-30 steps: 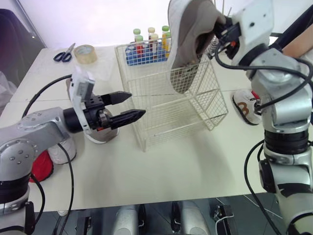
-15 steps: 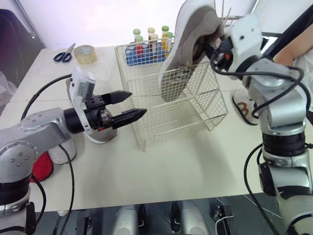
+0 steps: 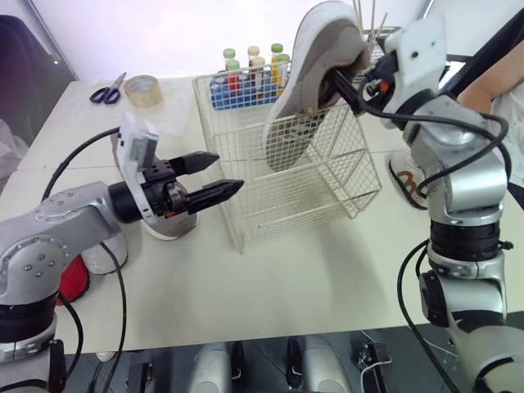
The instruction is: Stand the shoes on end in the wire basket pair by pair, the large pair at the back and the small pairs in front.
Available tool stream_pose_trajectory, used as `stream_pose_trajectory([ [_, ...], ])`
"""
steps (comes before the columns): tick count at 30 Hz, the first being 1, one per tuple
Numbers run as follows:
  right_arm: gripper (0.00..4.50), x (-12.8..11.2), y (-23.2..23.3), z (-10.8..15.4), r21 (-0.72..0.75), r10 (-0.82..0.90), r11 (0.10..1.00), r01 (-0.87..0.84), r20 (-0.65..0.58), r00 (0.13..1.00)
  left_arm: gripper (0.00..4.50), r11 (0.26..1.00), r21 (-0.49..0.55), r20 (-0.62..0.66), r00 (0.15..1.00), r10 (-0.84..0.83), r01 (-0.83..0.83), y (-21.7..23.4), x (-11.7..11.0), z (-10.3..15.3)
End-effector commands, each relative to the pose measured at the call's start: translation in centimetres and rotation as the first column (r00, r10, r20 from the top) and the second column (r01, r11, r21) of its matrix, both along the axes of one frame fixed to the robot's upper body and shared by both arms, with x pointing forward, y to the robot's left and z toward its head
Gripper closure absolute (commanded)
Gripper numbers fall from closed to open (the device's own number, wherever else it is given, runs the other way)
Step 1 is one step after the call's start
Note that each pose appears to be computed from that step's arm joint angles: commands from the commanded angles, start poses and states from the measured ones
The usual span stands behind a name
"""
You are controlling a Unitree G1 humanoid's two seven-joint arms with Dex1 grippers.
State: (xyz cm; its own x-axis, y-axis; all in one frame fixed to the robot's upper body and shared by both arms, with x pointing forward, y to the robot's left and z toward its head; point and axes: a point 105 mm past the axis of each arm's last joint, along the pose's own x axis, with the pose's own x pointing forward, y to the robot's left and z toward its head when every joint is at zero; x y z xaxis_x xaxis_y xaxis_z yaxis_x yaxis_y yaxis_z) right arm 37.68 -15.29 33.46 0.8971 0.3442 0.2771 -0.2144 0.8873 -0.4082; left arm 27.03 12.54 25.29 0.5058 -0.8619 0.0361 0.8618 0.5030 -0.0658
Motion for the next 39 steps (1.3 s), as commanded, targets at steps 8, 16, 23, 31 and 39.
stream_pose_trajectory([
  [8, 0.43, -5.0, -4.2, -0.4, 0.000, 0.248, 0.967, -0.255, -0.228, 0.942, 0.00, 1.000, 0.001, 0.034, 0.999, 0.012, -0.013, 1.3, -0.5, 0.8],
  [16, 0.43, -6.9, -6.3, -7.6, 0.087, 0.285, 0.956, -0.281, -0.508, 0.813, 0.00, 1.000, 0.014, 0.029, 1.000, 0.003, -0.003, 1.5, -0.3, 0.7],
  [23, 0.43, -7.8, -4.5, -9.8, 0.241, 0.412, 0.911, -0.334, -0.542, 0.732, 0.00, 0.999, 0.035, 0.023, 1.000, 0.012, -0.012, 1.9, -0.4, 0.6],
  [31, 0.43, -9.0, -2.5, -11.2, 0.375, 0.530, 0.847, -0.376, -0.560, 0.637, 0.00, 0.997, 0.059, 0.025, 0.999, 0.040, -0.041, 2.8, -0.4, 0.7],
  [39, 0.43, -9.7, -1.9, -11.4, 0.363, 0.536, 0.844, -0.395, -0.582, 0.611, 0.00, 0.997, 0.062, 0.026, 0.998, 0.050, -0.051, 2.9, -0.4, 0.7],
])
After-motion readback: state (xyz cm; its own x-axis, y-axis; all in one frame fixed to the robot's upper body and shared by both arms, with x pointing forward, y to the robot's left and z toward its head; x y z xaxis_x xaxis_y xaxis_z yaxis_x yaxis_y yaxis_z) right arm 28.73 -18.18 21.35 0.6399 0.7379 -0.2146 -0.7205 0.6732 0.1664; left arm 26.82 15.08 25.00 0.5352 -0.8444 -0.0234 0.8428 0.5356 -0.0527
